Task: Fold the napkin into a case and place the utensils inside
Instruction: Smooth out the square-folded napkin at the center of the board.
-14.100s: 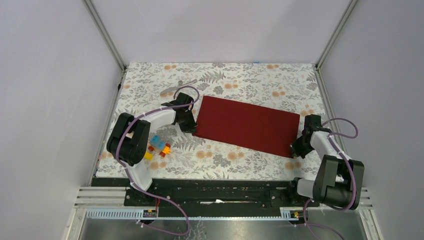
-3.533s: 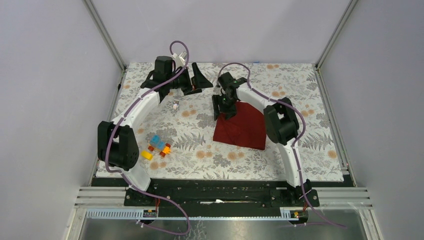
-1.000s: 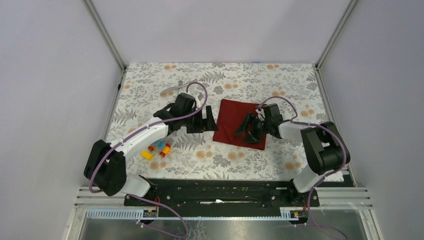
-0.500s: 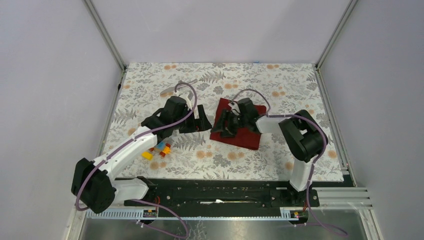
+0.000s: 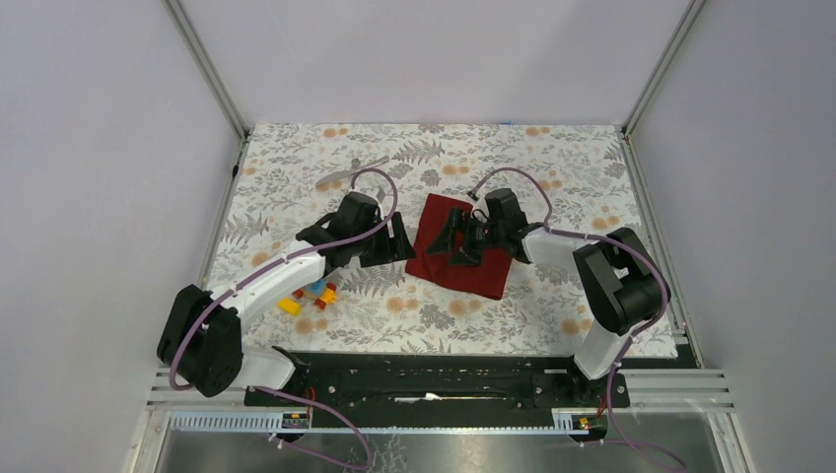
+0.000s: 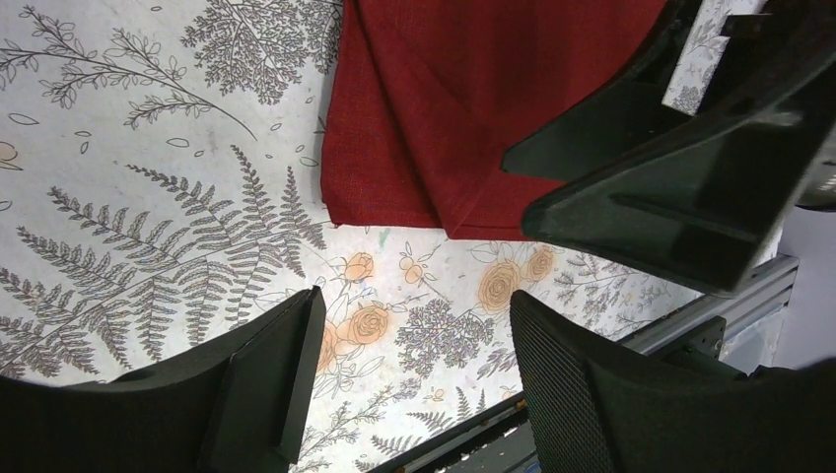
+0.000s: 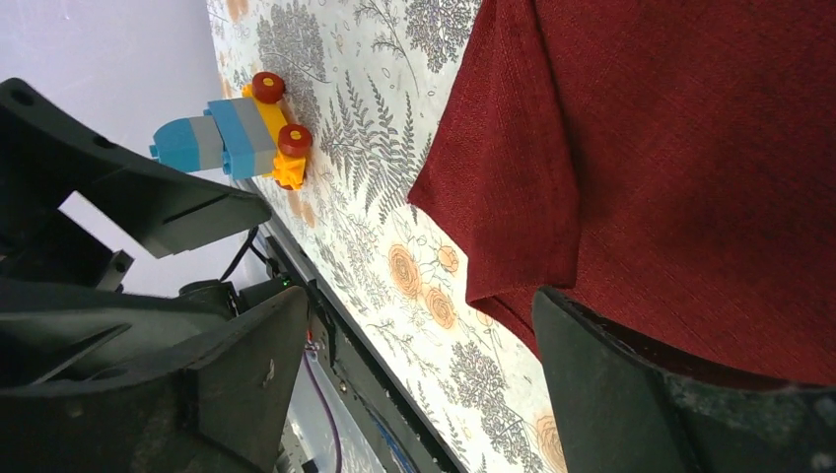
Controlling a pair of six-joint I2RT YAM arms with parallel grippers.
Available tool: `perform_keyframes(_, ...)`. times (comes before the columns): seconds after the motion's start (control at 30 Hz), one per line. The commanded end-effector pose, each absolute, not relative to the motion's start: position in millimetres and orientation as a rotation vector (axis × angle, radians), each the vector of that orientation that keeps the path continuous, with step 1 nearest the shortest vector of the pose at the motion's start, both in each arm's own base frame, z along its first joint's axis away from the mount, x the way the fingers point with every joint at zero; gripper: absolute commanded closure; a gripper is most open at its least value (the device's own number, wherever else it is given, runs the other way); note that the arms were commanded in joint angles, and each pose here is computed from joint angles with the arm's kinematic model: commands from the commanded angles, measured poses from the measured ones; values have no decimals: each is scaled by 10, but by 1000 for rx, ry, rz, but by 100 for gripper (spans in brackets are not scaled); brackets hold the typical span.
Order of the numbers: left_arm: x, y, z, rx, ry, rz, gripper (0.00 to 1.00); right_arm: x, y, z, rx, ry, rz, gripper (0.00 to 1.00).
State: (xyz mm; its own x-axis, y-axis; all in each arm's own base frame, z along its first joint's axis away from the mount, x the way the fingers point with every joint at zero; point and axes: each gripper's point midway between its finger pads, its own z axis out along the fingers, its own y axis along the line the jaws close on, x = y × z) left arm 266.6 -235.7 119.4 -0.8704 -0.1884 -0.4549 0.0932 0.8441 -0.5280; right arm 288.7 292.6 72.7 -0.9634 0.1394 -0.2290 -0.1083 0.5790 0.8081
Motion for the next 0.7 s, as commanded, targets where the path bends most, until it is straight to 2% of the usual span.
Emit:
perform_keyframes(0.0,2799,-2469,1516,-74,2397,-849,26,2944,3138,776,-23,2506,1395,12)
perform_keyframes(0.17,2692,-2251,1486,-116,2386,-765,24,2951,3213,658,28,2547,1321,19)
perform_keyframes(0.3,2616,-2170,1528,-118,2368,-755,24,2901,3224,666,55,2520,1364,17)
perform_keyframes(0.47,2618,-2085,1626,-157,2330,-730,24,2900,3670,790,-128,2460,1415,17)
perform_keyframes(0.6,2620,-1853,1725,-258,2246,-658,20,2840,4025,1046,-235,2374,1492,18)
perform_keyframes(0.67,2605,-1786,1782,-287,2212,-654,18,2814,3994,1102,-216,2376,1496,16)
